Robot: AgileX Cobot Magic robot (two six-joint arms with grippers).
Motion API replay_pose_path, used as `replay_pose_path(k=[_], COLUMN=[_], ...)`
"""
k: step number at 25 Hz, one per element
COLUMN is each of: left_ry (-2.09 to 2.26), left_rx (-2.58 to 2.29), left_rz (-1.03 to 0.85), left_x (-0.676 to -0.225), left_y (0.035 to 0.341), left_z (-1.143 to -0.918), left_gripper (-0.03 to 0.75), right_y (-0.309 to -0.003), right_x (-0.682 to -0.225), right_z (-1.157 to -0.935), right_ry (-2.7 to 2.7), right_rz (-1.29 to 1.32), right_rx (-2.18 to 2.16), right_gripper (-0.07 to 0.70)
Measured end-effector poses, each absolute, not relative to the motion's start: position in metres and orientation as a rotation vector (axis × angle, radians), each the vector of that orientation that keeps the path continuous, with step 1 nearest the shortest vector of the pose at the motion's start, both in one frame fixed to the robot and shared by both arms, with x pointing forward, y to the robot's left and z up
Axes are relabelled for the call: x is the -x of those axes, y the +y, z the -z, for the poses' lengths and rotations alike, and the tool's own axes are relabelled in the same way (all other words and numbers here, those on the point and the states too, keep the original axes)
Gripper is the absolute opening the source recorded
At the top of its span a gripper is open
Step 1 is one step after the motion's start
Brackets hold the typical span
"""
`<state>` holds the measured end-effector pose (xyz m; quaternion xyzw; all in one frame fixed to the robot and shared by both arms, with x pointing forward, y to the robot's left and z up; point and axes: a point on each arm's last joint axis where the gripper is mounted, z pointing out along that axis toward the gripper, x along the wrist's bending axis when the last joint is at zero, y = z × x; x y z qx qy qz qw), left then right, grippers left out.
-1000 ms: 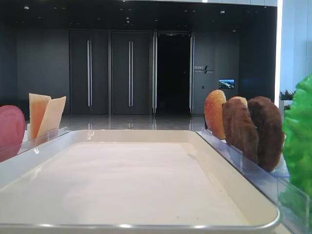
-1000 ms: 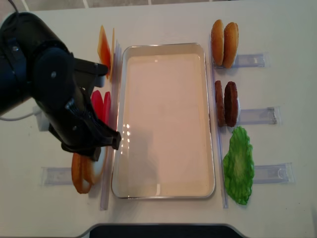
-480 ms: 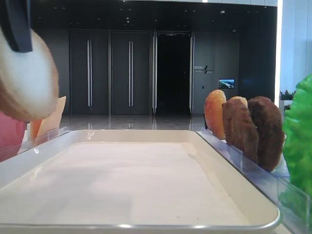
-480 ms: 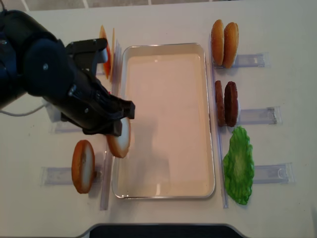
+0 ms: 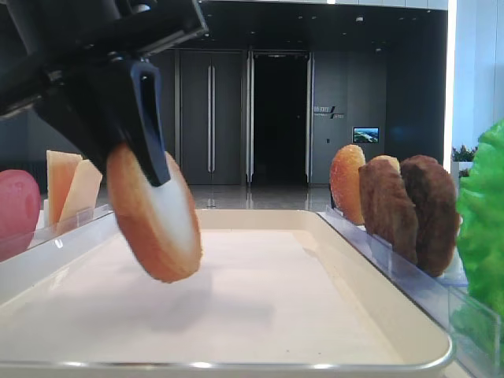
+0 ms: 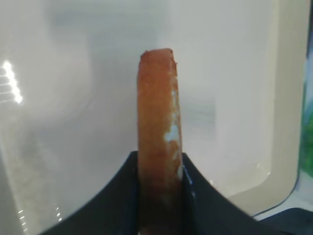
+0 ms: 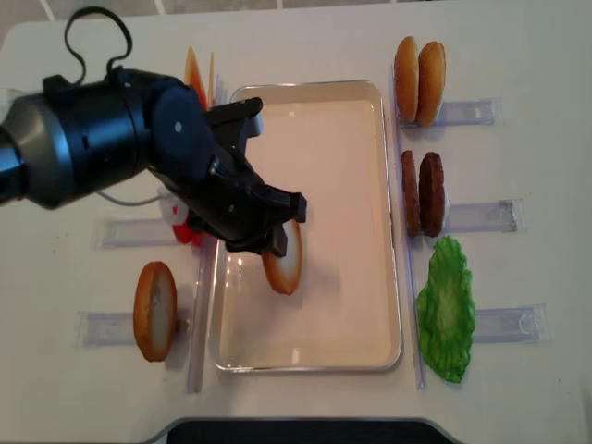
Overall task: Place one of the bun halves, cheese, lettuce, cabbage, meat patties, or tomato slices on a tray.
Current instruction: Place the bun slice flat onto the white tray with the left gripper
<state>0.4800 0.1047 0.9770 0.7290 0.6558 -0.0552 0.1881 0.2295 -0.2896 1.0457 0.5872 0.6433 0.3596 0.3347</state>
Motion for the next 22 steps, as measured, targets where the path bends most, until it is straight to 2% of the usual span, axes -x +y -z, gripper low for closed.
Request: replay_pose_path(k=[12,22], left_ry=[1.783,1.775], left_rx=[-2.034,-2.035], left_rz=[0.32,0.376], left_x=[-0.484,-0.488], left_y=[0.088,0.086], left_z=[-0.955,-0.944], left_gripper=[0.139,0.139], right_y=[-0.29,-0.29], right_x=[-0.23,-0.23], right_z=[-1.046,-1.046], right_ry=[1.679,1.679], right_rz=[-0.938,-0.938], right_rx=[-1.532,-1.532], right_gripper=[0.527,0.527])
